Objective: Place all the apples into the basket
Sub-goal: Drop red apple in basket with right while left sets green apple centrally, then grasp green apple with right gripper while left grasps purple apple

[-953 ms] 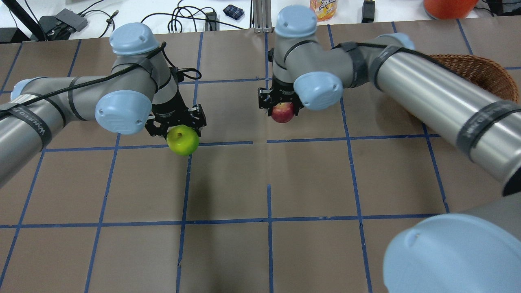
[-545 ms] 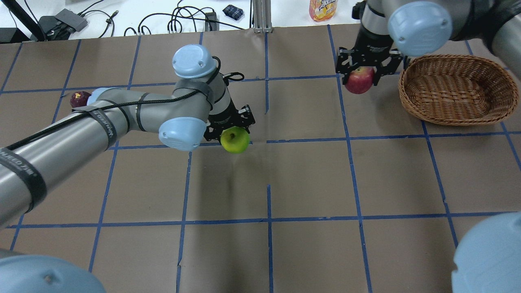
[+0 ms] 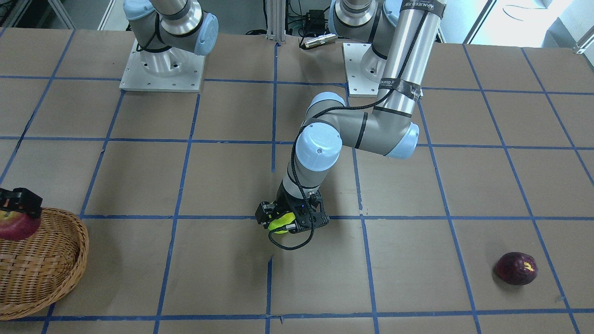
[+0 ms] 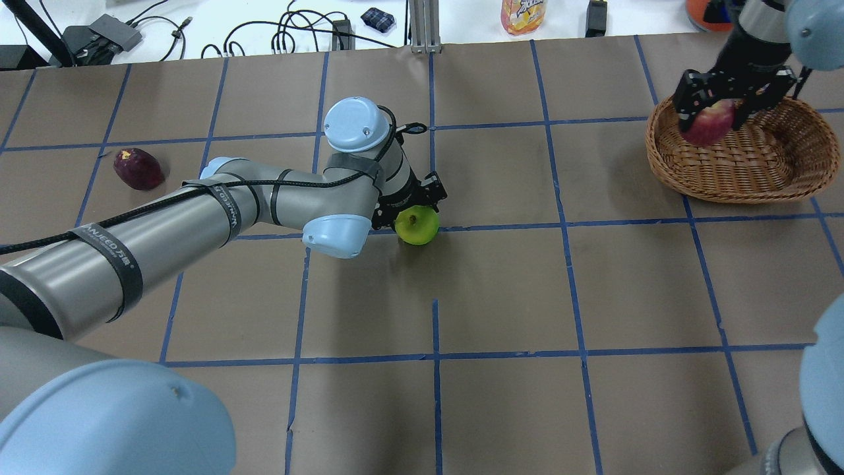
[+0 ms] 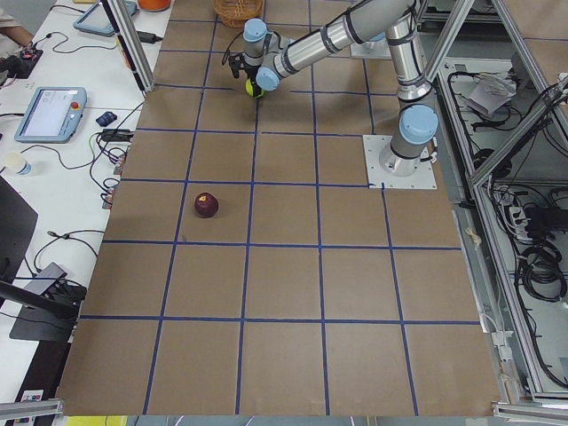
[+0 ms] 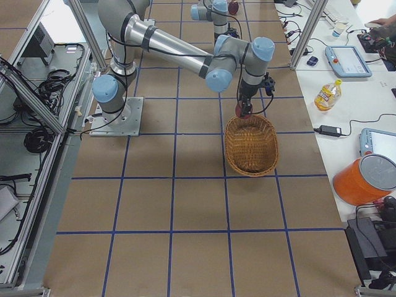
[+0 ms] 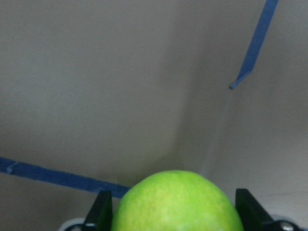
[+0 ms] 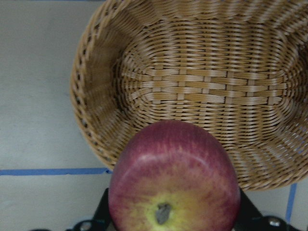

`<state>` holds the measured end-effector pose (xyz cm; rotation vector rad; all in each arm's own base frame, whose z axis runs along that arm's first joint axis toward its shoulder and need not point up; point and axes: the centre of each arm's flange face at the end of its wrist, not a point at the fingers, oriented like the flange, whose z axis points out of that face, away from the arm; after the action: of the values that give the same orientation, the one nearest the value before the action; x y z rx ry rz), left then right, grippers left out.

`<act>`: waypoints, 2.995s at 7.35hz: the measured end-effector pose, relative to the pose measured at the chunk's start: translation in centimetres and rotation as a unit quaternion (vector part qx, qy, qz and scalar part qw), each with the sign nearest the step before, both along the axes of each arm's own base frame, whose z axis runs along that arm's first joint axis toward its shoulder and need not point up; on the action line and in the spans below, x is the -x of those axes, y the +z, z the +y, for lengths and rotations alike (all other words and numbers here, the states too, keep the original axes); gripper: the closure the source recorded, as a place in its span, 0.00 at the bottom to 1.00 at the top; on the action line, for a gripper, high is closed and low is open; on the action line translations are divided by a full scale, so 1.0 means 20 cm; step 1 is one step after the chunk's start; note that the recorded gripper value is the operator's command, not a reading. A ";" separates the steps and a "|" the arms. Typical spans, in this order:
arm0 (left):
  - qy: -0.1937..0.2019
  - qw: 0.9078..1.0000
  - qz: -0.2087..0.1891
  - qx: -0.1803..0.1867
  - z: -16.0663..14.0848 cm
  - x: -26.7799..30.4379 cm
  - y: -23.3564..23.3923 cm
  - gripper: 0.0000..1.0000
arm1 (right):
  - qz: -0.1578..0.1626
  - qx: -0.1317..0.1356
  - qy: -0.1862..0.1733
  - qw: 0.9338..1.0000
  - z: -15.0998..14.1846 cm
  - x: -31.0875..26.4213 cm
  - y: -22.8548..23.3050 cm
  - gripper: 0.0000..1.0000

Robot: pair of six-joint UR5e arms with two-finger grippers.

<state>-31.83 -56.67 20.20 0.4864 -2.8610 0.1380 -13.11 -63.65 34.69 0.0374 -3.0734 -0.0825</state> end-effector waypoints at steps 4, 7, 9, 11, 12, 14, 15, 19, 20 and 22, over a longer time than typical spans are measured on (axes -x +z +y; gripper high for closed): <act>-0.076 0.997 -0.027 0.012 -0.13 -0.32 0.44 0.00 | 0.024 0.034 0.032 0.999 -0.10 0.57 -0.42 1.00; -0.182 0.980 -0.084 0.003 -0.25 -1.17 0.61 0.00 | 0.023 0.035 0.028 0.999 -0.12 0.65 -0.56 0.02; -0.212 0.970 -0.119 -0.006 -0.30 -1.70 0.59 0.00 | 0.028 0.041 0.028 0.998 -0.14 0.67 -0.60 0.00; -0.224 0.962 -0.156 -0.029 -0.35 -2.11 0.53 0.00 | 0.028 0.041 0.028 0.998 -0.13 0.65 -0.55 0.00; -0.233 0.958 -0.167 -0.031 -0.41 -2.27 0.51 0.00 | 0.022 0.034 0.032 0.999 -0.10 0.60 -0.45 0.00; -0.249 0.952 -0.175 -0.030 -0.57 -2.45 0.46 0.00 | 0.001 0.012 0.040 0.999 -0.06 0.24 -0.16 0.00; -0.254 0.951 -0.172 -0.035 -0.62 -2.51 0.39 0.00 | -0.004 0.003 0.047 0.999 -0.03 -0.04 -0.01 0.00; -0.312 0.935 -0.155 -0.068 -0.69 -2.61 0.05 0.16 | -0.060 -0.010 0.042 0.997 0.09 -1.21 0.11 0.00; -0.315 0.934 -0.149 -0.074 -0.68 -2.61 0.01 0.44 | -0.070 -0.008 0.020 0.997 0.11 -1.48 0.05 0.00; -0.317 0.934 -0.145 -0.078 -0.68 -2.62 -0.03 0.73 | -0.083 0.009 -0.050 0.995 0.14 -1.96 -0.13 0.00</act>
<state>20.52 -70.35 19.67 -0.4876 -3.1598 -0.1462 26.13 -60.94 32.06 -0.1167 -3.2414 -0.0609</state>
